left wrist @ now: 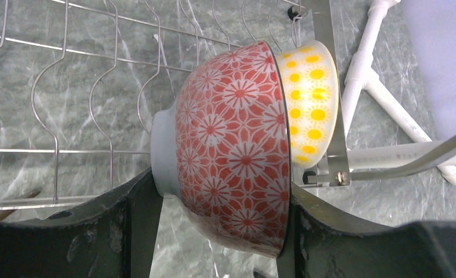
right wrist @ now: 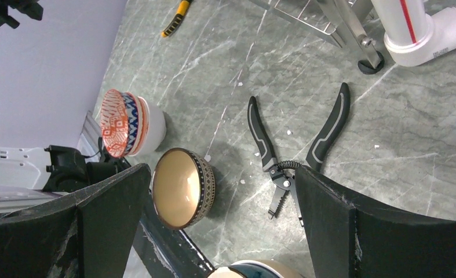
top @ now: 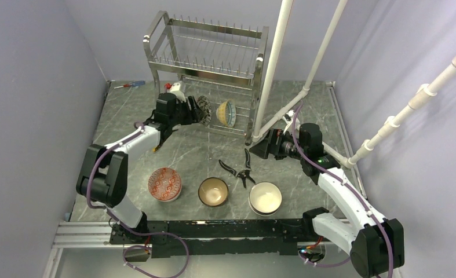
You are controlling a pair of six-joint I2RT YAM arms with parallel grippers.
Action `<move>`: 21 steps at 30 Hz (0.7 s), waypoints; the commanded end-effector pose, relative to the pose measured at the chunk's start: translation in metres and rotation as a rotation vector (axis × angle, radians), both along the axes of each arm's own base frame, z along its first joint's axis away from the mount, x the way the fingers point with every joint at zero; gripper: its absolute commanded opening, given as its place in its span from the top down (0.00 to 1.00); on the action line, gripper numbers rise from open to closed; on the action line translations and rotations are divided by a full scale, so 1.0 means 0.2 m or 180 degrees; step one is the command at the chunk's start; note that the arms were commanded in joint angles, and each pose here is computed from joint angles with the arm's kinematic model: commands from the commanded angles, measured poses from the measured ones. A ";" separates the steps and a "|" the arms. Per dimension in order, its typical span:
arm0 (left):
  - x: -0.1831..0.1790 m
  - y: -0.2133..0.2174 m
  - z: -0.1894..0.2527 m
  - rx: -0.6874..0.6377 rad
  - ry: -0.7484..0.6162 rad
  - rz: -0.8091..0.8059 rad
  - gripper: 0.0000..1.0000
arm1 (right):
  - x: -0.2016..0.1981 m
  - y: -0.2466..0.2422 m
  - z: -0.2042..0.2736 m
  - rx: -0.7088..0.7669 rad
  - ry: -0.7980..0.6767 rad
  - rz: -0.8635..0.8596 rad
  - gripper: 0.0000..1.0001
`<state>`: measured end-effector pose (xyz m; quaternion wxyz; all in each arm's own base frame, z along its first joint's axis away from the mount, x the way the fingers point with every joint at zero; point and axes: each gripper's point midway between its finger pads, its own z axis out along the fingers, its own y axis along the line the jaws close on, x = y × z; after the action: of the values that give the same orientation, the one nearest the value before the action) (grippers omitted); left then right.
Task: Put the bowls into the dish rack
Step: Place the bowl in the dish rack.
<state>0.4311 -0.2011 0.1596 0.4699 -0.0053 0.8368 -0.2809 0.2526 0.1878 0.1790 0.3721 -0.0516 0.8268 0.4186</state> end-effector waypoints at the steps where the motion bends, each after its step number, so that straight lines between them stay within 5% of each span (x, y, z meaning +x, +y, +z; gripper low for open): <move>1: 0.14 -0.04 0.19 -0.0144 -0.0561 -0.0012 0.60 | -0.01 0.00 0.04 0.0019 -0.0129 0.0050 0.00; 21: 0.33 -0.05 0.03 0.0206 -0.0564 -0.0007 0.60 | -0.05 0.02 -0.04 0.0083 0.0038 0.0141 0.00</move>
<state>0.4691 -0.2058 0.1204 0.4748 0.0201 0.8443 -0.2478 0.2393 0.1904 0.1636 0.3427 -0.0542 0.8329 0.4313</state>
